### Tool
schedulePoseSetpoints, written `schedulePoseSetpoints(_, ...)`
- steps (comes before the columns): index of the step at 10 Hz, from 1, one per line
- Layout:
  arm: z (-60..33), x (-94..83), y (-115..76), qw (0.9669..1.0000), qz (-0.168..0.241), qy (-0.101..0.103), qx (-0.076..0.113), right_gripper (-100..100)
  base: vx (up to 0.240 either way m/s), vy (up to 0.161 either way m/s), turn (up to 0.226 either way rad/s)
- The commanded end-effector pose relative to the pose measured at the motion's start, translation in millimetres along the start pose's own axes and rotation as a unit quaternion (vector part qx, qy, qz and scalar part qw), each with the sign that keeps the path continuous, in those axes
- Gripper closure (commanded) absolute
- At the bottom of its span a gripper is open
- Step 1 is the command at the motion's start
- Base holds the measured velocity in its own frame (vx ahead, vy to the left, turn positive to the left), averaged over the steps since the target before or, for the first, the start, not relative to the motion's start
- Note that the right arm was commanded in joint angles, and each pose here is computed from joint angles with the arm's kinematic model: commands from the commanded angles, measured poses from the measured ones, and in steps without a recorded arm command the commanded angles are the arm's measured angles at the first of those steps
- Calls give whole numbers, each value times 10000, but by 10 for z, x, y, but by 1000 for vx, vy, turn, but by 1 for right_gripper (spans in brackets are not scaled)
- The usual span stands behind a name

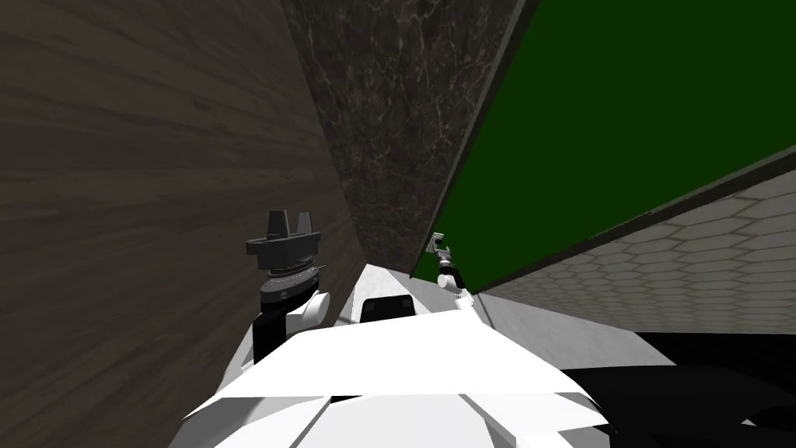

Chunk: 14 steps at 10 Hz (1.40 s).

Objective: Pull the door open

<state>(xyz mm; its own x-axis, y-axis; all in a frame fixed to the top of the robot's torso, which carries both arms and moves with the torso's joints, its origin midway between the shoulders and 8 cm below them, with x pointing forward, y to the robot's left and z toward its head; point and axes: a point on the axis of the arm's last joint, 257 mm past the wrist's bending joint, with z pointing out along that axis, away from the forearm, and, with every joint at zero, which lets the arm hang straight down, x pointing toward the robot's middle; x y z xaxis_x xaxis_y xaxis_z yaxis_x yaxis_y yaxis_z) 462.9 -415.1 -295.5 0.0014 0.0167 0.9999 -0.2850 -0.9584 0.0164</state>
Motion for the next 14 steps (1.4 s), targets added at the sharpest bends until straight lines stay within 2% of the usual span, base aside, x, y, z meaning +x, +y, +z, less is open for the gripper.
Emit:
schedulePoseSetpoints(1, 8, -6, 110, 10000, 1, -8, -78, -100, 201, -37, 77)
schedulePoseSetpoints(3, 24, -10, 212, 9999, 1, -13, -148, -100, 172, -27, 76)
schedulePoseSetpoints(4, 17, -9, 183, 9999, -3, -12, -125, -100, 79, -18, 14)
schedulePoseSetpoints(5, 17, -9, 183, 9999, -3, -12, -125, 100, -10, 2, -17)
schedulePoseSetpoints(10, 17, -9, 183, 9999, -3, -12, -125, 100, -15, 1, 1)
schedulePoseSetpoints(14, -36, -17, 162, 10000, 12, -20, 17, 100, -163, -34, 109)
